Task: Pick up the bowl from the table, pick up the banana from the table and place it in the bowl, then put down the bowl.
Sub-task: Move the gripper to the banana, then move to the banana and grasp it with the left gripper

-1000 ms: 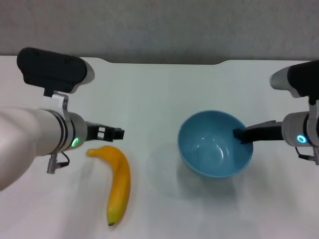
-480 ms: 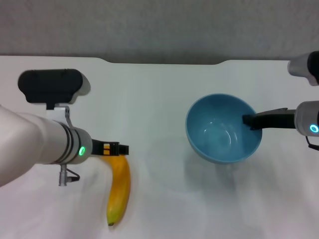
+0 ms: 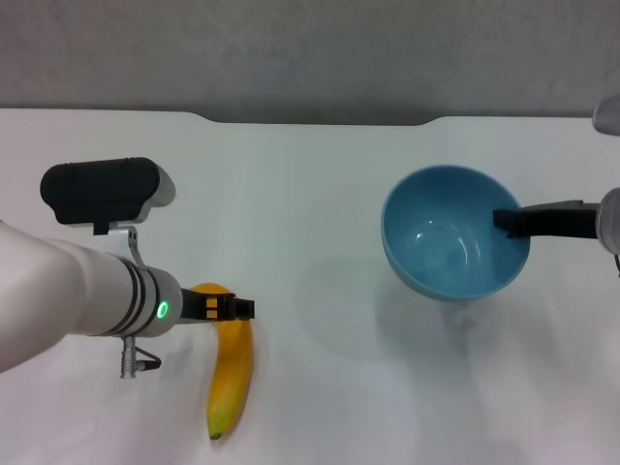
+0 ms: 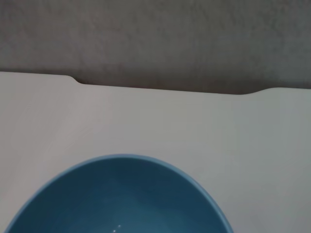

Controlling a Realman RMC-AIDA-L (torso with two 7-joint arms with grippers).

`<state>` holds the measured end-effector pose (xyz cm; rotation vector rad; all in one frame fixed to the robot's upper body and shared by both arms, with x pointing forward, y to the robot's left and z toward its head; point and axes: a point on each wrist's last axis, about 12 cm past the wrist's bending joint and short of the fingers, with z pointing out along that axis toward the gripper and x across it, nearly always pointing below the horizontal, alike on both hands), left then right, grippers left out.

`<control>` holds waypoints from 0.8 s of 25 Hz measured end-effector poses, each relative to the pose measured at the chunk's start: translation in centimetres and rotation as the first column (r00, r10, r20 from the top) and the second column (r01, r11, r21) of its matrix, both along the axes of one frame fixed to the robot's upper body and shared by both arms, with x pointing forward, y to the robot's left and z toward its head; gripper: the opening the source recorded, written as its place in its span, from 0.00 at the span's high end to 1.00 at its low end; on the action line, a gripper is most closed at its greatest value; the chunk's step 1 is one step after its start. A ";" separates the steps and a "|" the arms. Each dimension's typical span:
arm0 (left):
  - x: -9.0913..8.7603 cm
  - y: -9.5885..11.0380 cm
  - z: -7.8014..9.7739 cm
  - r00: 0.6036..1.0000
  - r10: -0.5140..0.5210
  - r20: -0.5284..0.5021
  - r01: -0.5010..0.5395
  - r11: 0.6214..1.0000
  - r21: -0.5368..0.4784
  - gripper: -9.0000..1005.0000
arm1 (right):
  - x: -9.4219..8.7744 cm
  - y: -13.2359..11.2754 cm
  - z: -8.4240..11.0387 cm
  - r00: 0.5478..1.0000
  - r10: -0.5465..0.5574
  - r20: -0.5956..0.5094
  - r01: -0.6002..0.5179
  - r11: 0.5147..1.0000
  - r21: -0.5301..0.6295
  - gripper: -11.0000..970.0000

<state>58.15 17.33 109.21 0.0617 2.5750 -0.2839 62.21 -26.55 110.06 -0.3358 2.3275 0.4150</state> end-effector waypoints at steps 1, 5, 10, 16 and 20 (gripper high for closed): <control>0.0 0.0 -0.1 1.000 0.001 -0.002 -0.001 1.000 0.001 0.12 | 0.0 0.0 0.1 1.000 0.000 0.003 0.000 1.000 0.001 0.95; 0.0 0.0 -0.1 1.000 0.000 -0.009 0.000 1.000 -0.002 0.12 | -0.1 -0.3 0.3 1.000 -0.012 0.015 0.012 1.000 0.010 0.95; -0.1 -0.4 0.0 1.000 -0.009 -0.018 0.009 1.000 -0.027 0.12 | -0.1 -0.7 0.3 1.000 -0.026 0.016 0.026 1.000 0.011 0.95; -0.2 -0.3 -0.3 0.999 -0.022 -0.026 0.021 1.000 -0.018 0.12 | -0.2 -0.7 0.5 0.999 -0.029 0.024 0.028 0.999 0.021 0.95; -0.4 -0.6 -0.4 0.999 -0.038 -0.028 0.037 0.999 -0.017 0.12 | -0.2 -0.7 0.5 0.999 -0.030 0.024 0.030 0.999 0.022 0.95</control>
